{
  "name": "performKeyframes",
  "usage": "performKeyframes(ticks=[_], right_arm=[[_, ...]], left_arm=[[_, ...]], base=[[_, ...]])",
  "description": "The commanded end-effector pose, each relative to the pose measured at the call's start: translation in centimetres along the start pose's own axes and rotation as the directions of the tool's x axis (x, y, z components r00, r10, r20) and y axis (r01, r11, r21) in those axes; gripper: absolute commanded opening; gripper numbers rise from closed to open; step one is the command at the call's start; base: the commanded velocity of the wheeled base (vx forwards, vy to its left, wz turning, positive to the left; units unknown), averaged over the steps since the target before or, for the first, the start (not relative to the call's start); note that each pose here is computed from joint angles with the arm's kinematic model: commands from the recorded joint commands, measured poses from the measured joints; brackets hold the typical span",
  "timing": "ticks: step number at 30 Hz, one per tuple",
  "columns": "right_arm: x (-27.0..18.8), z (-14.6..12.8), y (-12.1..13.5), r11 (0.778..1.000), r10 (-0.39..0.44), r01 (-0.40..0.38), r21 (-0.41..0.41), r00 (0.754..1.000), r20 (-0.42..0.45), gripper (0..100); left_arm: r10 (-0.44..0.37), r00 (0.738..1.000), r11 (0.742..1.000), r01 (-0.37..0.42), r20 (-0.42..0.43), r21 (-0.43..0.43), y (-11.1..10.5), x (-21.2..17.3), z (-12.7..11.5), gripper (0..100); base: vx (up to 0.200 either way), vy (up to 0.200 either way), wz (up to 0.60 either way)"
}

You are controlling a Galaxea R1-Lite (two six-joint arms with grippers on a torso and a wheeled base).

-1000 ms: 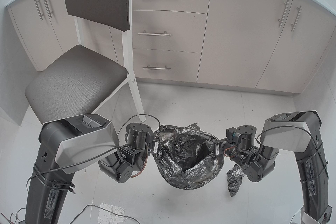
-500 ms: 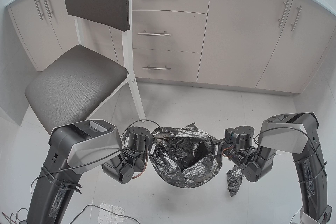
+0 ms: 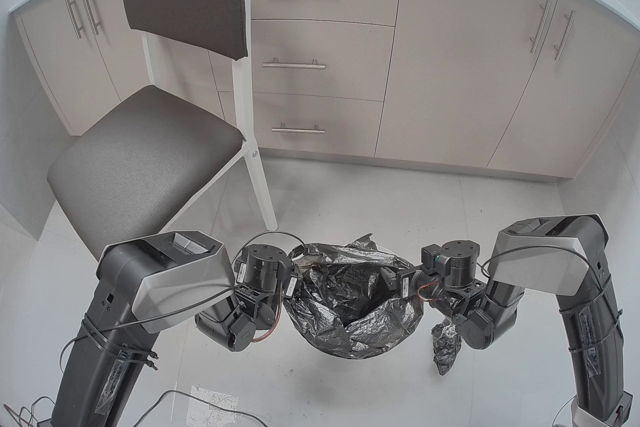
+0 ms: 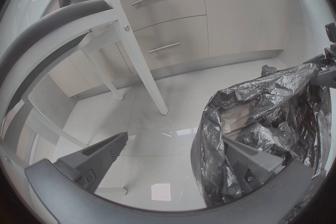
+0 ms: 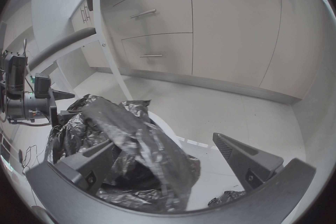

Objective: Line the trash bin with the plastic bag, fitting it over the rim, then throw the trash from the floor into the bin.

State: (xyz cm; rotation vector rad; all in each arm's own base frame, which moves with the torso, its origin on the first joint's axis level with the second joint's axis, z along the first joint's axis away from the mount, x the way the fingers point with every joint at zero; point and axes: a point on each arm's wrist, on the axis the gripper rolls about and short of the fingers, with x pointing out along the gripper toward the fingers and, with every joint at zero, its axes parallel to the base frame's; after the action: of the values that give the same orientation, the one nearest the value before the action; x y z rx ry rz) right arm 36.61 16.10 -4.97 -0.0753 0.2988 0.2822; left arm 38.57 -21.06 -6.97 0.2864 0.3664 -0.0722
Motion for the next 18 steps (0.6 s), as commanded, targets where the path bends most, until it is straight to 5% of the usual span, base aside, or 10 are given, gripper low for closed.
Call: performKeyframes(ticks=[1, 18], right_arm=[[-1.0, 0.9, 2.3, 0.998, 0.059, -0.059, -0.021, 0.998, -0.006, 100], [4.8, 3.1, 3.3, 0.990, 0.032, -0.042, -0.132, 0.997, -0.072, 100]], left_arm=[[-0.005, 1.000, 1.000, 0.005, 0.012, -0.015, -0.2, 0.1, 0.3, 100], [-0.010, 0.999, 0.995, 0.015, 0.050, -0.096, -0.3, 0.0, 0.7, 100]], base=[[0.000, 0.000, 0.00], [0.000, 0.000, 0.00]])
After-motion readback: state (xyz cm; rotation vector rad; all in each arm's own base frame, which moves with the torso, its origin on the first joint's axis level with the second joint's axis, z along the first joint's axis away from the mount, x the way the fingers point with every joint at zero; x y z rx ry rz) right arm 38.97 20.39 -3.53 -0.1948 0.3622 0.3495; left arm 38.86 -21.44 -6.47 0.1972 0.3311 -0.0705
